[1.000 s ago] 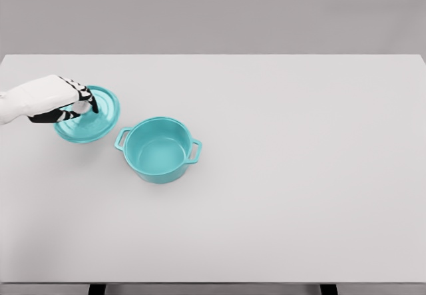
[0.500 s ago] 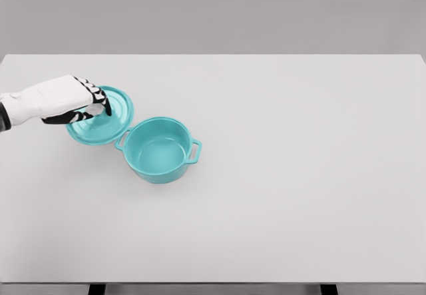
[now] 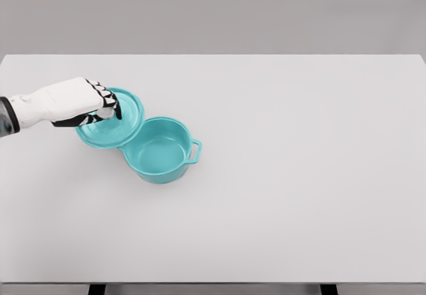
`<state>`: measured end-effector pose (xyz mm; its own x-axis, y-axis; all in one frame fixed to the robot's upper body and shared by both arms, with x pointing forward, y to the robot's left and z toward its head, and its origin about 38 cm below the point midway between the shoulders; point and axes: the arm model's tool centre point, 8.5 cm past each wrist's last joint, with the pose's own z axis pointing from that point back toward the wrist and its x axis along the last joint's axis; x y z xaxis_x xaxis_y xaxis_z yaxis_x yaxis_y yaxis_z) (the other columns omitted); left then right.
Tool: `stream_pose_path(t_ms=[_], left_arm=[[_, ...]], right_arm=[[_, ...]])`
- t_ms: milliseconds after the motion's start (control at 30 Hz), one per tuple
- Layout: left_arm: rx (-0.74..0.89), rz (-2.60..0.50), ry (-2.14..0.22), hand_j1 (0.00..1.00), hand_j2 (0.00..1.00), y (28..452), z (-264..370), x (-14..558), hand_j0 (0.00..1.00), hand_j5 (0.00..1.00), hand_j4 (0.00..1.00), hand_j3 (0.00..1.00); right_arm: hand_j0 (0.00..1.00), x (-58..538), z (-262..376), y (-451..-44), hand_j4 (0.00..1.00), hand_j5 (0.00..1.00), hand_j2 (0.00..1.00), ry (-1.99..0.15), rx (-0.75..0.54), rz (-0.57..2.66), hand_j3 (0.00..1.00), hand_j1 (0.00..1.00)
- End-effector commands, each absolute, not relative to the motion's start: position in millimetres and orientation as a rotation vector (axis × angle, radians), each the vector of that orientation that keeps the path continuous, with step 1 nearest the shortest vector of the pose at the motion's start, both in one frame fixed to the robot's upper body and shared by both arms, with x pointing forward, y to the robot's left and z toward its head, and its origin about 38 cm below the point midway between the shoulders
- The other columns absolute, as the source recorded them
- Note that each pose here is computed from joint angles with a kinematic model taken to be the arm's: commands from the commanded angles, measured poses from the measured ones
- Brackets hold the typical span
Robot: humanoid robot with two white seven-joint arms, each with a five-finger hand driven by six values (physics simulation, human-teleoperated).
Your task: Cover the pot with left arm
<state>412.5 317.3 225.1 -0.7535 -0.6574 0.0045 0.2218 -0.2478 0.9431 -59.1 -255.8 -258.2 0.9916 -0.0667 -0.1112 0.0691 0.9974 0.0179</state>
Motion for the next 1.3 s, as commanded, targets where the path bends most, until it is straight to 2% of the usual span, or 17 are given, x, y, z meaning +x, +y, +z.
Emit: stream_pose_path(t_ms=[0,1267], left_arm=[[0.532,-2.046,-1.459,0.55,0.55,313,227,411,0.55,0.55,0.55,0.55],[0.374,-2.084,-1.601,0.55,0.55,247,207,397,0.55,0.55,0.55,0.55]], right_arm=[[1.0,-59,-258,-256,1.0,1.0,1.0,0.111,0.022,-0.068,1.0,1.0],[1.0,-59,-258,-256,1.0,1.0,1.0,0.111,0.022,-0.068,1.0,1.0]])
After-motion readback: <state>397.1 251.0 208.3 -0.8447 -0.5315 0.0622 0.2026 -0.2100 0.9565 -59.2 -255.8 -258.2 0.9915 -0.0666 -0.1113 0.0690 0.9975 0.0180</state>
